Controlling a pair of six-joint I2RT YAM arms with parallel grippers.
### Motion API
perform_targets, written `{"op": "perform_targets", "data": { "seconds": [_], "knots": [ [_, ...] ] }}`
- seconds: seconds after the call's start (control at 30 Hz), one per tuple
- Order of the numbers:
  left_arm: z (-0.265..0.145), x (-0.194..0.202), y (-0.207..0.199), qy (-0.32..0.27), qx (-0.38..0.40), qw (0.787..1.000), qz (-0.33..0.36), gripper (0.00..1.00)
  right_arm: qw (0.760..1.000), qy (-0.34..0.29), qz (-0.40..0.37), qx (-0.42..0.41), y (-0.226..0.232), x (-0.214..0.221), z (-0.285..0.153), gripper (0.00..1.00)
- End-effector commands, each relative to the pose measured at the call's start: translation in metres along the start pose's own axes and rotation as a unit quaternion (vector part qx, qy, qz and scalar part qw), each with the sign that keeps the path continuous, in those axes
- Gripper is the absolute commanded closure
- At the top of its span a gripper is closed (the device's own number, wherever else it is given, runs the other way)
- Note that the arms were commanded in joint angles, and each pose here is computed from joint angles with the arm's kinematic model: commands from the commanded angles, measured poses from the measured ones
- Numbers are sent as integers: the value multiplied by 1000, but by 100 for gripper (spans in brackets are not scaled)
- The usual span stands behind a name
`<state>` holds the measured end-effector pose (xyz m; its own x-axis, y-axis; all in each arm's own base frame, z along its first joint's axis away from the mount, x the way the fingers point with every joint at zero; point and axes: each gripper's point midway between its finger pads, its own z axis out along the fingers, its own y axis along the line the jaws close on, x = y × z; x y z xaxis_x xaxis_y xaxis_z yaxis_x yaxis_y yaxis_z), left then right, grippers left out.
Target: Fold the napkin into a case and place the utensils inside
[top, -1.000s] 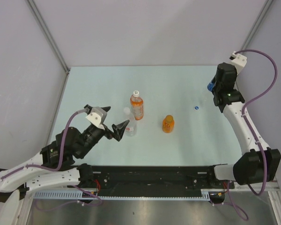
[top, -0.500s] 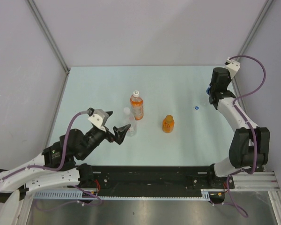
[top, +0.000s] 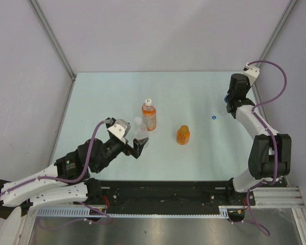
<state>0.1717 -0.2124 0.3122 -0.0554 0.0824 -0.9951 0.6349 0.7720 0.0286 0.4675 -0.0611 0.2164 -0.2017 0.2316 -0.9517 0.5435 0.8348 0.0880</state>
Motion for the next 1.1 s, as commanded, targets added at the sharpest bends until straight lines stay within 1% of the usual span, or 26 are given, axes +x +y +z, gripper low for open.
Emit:
{"op": "perform_targets", "data": {
  "seconds": [0.0,0.37,0.4,0.43,0.5,0.53,0.63,0.83,1.07],
  "knots": [
    [0,-9,-3,-18,8,1000,-11,0,1000,-11,-3,2,2,-3,5,100],
    [-5,-4,-1,-18,10,1000,-15,0,1000,18,-13,11,1,17,6,100],
    [-5,-3,-1,-18,9,1000,-15,0,1000,21,-13,12,0,19,6,98],
    [-5,-2,-1,-18,9,1000,-16,0,1000,23,-12,12,0,21,5,91],
    [-5,-3,-1,-18,11,1000,-17,0,999,27,-9,13,0,23,4,81],
    [-5,-2,-2,-18,12,1000,-16,0,999,27,-8,14,1,23,3,73],
    [-6,-3,-2,-19,13,1000,-17,0,999,29,-4,13,2,23,-1,64],
    [-7,-4,-4,-21,20,999,-18,0,999,37,-5,15,2,24,-9,55],
    [-9,-6,-3,-25,23,999,-22,0,999,42,-2,15,1,25,-13,48]
  ]
}}
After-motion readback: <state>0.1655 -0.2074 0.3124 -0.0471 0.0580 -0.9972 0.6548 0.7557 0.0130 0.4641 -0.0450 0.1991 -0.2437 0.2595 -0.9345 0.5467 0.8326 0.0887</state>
